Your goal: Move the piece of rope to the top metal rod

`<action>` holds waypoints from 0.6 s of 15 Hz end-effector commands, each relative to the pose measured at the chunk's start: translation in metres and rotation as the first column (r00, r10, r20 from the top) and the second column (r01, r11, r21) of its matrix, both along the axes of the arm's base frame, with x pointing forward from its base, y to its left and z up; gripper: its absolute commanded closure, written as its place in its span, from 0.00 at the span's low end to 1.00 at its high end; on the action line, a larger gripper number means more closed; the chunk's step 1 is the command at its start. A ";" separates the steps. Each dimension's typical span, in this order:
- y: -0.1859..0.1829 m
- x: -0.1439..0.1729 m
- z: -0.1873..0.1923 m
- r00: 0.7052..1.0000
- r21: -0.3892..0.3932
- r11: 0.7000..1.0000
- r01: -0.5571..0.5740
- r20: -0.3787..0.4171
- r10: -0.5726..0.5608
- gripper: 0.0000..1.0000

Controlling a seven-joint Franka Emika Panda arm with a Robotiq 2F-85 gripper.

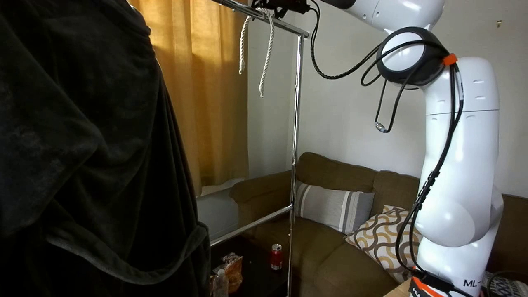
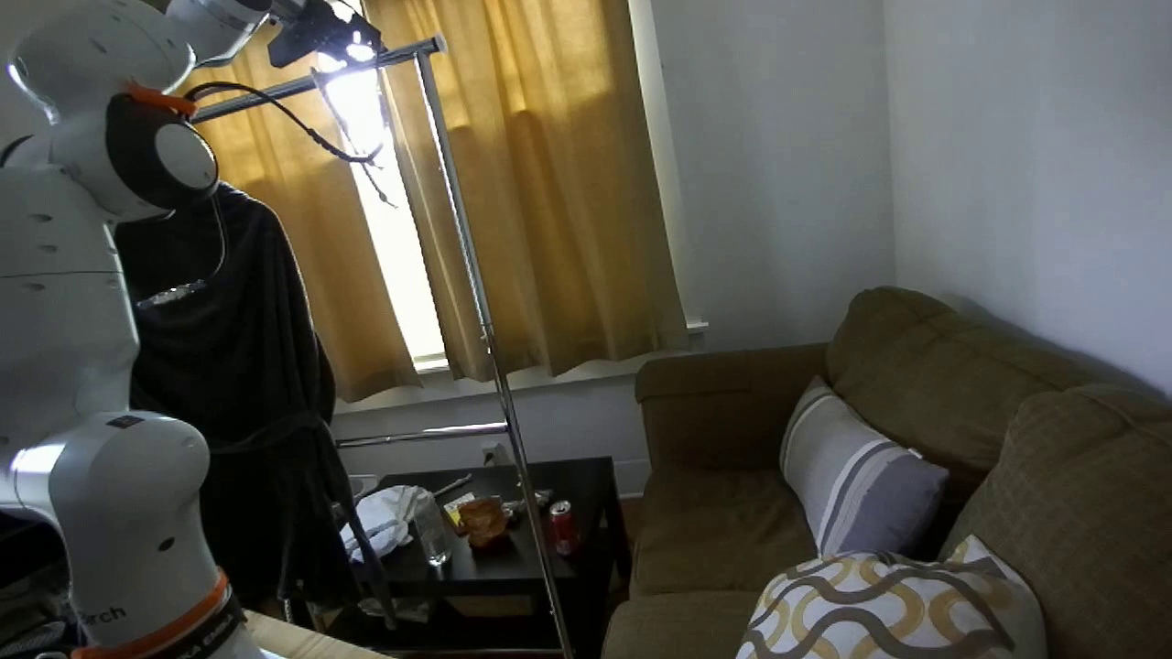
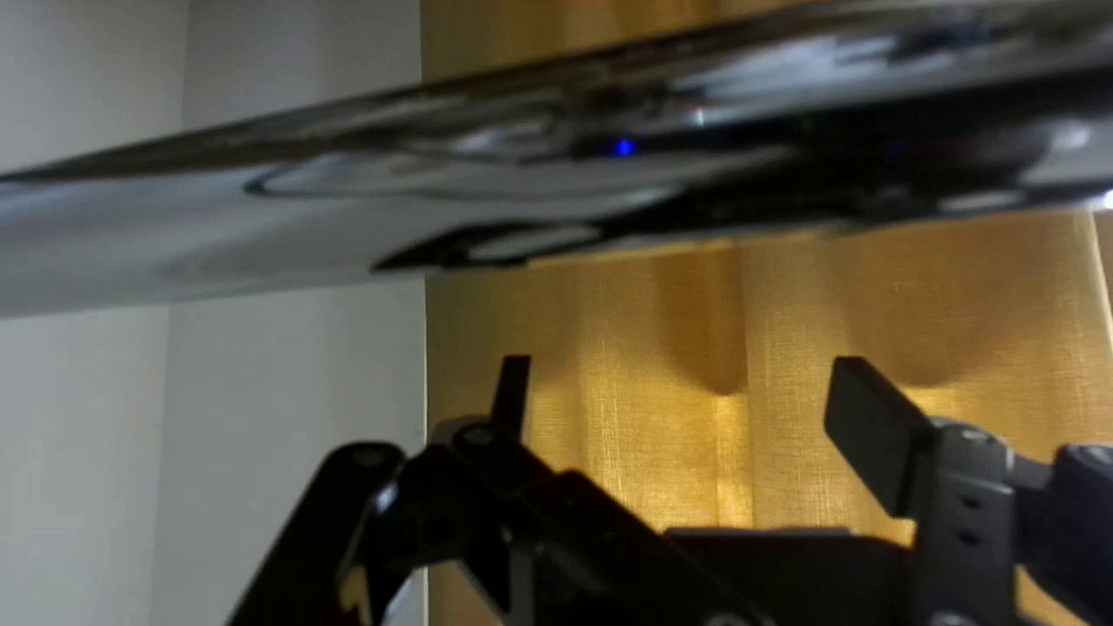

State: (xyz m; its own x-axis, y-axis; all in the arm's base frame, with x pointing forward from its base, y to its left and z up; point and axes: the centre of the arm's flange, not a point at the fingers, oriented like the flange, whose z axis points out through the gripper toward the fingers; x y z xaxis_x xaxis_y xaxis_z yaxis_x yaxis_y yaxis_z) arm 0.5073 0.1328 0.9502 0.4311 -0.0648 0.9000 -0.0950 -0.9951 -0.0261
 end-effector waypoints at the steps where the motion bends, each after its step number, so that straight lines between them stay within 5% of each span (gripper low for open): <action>1: 0.002 -0.008 0.011 1.000 0.006 1.000 -0.015 0.016 0.015 0.00; 9: 0.002 -0.067 0.029 0.998 0.043 0.999 -0.030 0.057 0.027 0.00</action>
